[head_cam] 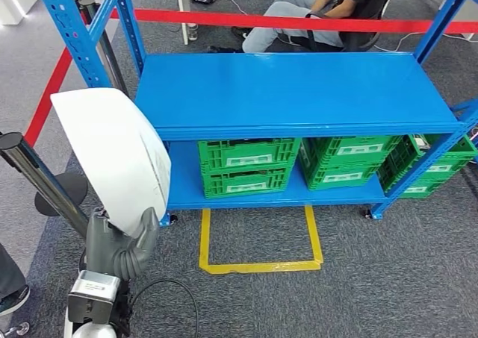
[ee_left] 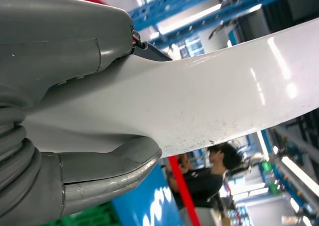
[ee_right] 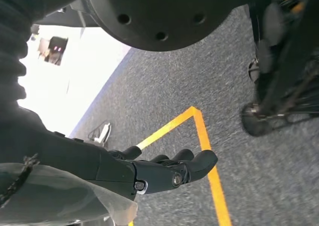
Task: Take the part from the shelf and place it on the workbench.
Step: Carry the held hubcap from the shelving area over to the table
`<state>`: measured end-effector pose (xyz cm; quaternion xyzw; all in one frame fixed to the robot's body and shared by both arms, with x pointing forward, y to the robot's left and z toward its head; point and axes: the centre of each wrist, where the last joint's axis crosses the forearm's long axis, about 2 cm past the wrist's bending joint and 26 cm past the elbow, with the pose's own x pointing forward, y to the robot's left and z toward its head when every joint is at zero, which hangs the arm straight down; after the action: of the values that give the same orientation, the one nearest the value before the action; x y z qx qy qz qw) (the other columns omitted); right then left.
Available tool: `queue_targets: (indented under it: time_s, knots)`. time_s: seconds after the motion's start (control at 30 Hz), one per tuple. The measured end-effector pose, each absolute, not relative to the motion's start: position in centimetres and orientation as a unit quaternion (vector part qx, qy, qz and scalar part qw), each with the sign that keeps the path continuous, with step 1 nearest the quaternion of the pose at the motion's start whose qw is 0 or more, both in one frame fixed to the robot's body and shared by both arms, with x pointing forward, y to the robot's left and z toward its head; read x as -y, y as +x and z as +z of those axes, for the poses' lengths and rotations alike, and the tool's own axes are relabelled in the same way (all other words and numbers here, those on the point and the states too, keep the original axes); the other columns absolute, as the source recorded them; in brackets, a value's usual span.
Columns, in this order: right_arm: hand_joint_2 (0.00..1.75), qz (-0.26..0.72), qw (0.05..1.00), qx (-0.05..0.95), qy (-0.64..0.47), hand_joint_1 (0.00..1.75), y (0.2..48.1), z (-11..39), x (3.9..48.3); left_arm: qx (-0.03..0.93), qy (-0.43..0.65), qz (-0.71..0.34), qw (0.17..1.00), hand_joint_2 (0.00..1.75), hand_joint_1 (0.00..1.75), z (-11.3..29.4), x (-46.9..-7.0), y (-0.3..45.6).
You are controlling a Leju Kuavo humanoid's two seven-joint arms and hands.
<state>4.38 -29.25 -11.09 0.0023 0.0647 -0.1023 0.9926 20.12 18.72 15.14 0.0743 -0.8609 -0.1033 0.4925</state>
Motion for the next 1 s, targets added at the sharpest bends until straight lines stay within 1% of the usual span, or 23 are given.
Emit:
queue_targets:
  time_s: [0.2,0.77,1.0]
  knots:
    - [1.75,-0.118,0.991,-0.056,0.002,0.00,4.9,-11.0,29.5,0.862,0.066,-0.096,0.493,1.75,1.75,15.2,-18.5,20.7]
    - [1.75,-0.148,0.987,-0.063,0.009,0.00,4.1,-11.1,28.8,0.863,0.011,-0.080,0.500,1.75,1.75,14.7,-18.5,21.8]
    - [1.75,-0.162,0.985,-0.065,0.009,0.00,3.8,-11.0,28.1,0.858,0.016,-0.079,0.507,1.75,1.75,14.5,-19.2,22.5]
